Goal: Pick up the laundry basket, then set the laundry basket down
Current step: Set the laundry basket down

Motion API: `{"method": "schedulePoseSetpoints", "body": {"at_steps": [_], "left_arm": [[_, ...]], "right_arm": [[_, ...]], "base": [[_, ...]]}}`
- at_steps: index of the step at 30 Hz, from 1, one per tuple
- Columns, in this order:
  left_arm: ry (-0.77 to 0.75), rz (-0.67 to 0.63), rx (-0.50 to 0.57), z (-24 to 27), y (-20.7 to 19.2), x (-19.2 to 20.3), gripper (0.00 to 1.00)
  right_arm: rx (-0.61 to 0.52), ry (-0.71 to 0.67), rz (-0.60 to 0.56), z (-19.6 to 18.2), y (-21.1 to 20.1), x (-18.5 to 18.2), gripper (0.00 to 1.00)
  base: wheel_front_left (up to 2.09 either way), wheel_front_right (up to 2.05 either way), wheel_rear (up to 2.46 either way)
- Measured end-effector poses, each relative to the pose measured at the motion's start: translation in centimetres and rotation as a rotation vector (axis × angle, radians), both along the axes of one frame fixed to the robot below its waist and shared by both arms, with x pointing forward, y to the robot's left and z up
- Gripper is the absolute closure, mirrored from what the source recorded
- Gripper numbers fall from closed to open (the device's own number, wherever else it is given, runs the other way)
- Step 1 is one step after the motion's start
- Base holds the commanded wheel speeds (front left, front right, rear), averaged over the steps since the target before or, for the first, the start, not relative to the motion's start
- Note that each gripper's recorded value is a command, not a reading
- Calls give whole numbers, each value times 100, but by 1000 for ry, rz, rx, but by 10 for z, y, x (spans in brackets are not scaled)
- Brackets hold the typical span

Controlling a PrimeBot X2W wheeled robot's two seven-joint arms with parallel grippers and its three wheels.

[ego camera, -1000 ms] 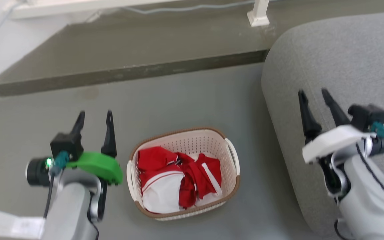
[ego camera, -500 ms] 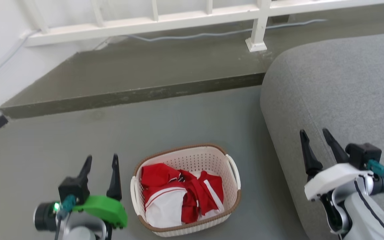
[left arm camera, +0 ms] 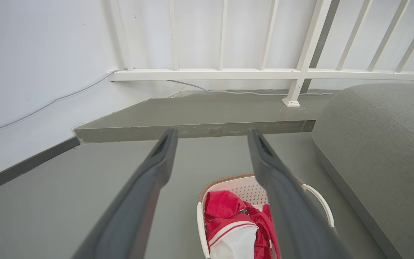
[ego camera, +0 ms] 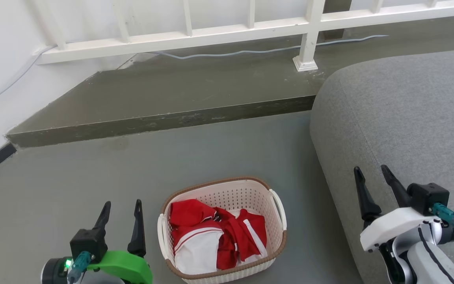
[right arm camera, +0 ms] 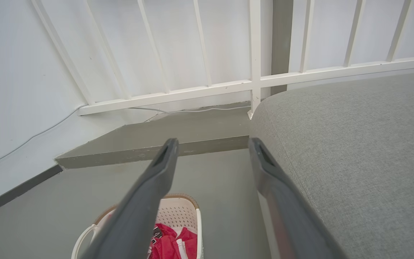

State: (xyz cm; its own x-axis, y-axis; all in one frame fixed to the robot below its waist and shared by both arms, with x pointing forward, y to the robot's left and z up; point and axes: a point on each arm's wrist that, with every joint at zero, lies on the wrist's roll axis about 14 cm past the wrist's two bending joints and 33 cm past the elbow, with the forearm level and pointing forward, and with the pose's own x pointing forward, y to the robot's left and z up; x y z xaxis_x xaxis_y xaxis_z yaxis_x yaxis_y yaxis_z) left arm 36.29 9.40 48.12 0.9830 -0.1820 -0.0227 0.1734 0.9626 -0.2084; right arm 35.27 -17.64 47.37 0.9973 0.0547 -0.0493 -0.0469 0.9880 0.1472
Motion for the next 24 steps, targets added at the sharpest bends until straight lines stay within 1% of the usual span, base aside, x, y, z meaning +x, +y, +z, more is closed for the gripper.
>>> {"method": "schedulePoseSetpoints", "body": {"at_steps": [24], "left_arm": [[-16, 20, -3, 7, 6, -9, 0]], "right_arm": [[-13, -2, 5, -1, 3, -7, 0]], "base": [[0, 0, 0]]}}
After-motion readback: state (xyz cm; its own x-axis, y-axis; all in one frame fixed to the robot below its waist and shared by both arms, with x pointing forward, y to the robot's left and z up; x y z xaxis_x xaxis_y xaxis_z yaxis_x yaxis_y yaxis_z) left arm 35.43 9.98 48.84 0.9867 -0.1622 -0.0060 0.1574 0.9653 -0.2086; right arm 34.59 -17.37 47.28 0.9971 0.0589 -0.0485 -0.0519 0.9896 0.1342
